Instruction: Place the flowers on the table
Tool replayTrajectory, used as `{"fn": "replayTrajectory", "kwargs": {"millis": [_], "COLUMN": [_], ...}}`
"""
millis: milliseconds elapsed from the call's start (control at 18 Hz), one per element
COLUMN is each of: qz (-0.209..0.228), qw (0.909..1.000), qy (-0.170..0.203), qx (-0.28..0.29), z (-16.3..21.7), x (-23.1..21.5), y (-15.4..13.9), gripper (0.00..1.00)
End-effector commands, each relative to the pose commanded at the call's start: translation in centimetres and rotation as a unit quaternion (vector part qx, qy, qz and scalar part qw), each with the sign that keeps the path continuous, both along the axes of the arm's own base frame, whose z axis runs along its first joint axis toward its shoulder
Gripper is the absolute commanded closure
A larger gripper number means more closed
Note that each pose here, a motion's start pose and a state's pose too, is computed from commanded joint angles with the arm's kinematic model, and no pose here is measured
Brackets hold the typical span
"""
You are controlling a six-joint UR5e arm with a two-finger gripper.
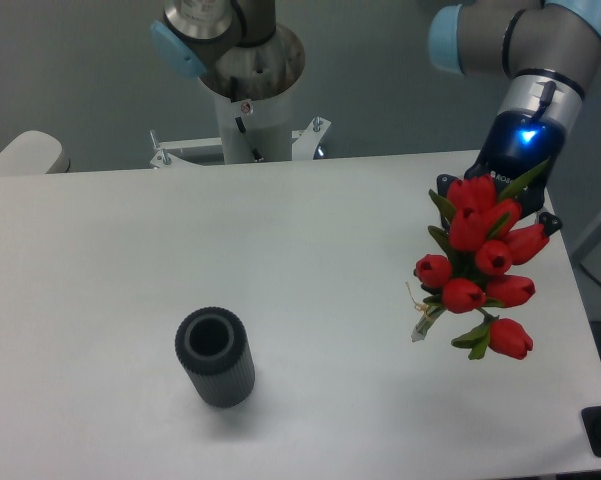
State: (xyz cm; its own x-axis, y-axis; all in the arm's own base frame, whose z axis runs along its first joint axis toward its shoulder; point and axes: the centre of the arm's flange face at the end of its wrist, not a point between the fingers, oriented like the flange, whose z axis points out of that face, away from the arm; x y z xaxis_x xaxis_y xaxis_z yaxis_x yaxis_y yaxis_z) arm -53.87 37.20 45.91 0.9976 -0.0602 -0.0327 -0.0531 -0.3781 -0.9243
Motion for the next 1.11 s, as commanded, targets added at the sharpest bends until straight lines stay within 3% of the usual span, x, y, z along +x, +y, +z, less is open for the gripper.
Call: {"fn": "replayTrajectory", "kwargs": {"millis": [722,1111], "qz": [0.005,0.03], "qw": [0.9999,0.9907], "qy": [0.011,0.086], "qx": [-0.005,-0.101], "z": [0.4,-0.5], "x": [-0.5,-1.0], "y": [-0.1,-1.0], "gripper": [0.69,0.69]}}
